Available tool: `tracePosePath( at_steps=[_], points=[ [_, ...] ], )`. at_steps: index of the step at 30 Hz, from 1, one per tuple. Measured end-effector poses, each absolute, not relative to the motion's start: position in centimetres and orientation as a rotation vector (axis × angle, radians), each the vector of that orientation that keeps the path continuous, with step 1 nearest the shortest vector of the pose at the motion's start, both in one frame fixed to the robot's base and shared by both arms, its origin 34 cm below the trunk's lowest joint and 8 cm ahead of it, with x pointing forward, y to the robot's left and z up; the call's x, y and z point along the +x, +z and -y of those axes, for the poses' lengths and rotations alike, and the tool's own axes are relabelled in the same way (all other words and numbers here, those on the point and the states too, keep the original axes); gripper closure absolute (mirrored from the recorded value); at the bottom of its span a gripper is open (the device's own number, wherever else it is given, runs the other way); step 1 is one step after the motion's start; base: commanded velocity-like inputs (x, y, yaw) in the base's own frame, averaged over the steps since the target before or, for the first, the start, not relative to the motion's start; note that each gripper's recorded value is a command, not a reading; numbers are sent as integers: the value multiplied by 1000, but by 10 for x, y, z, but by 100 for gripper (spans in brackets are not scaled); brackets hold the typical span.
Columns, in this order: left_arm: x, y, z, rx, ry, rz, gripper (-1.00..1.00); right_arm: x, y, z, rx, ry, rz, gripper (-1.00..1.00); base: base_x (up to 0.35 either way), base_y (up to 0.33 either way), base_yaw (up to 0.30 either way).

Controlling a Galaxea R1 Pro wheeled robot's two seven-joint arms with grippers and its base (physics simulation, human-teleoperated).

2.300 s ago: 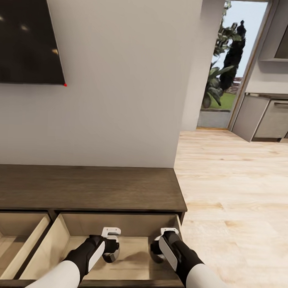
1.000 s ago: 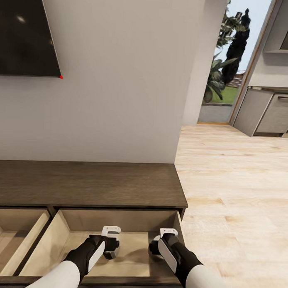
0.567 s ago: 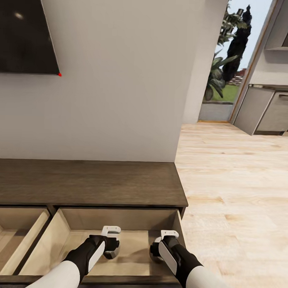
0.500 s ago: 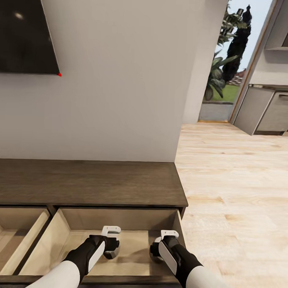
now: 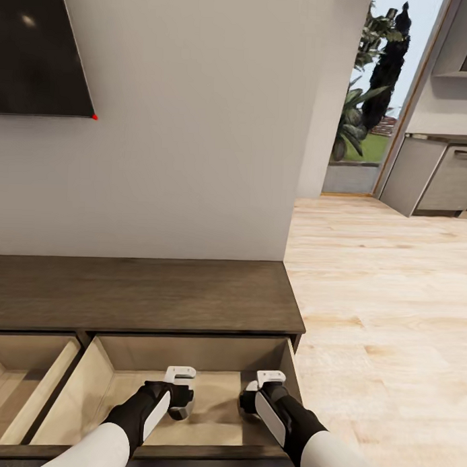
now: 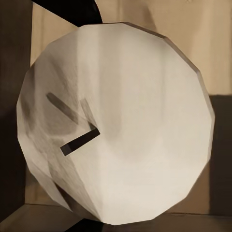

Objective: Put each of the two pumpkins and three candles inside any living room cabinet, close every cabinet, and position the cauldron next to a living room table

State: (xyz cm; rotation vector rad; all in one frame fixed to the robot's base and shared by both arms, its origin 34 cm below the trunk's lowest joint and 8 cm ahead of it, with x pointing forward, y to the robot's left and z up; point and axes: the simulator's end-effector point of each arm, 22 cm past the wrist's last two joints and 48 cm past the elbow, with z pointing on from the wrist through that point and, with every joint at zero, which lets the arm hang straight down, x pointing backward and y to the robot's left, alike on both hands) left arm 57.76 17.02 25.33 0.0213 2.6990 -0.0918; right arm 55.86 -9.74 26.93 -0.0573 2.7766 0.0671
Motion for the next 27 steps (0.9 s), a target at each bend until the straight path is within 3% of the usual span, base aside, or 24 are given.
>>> tracePosePath(
  at_steps=[27],
  points=[
    [570,237,-167,21,-100,-2729,100,552,254,95,-63,80,-2805,100,0,0,0]
  ],
)
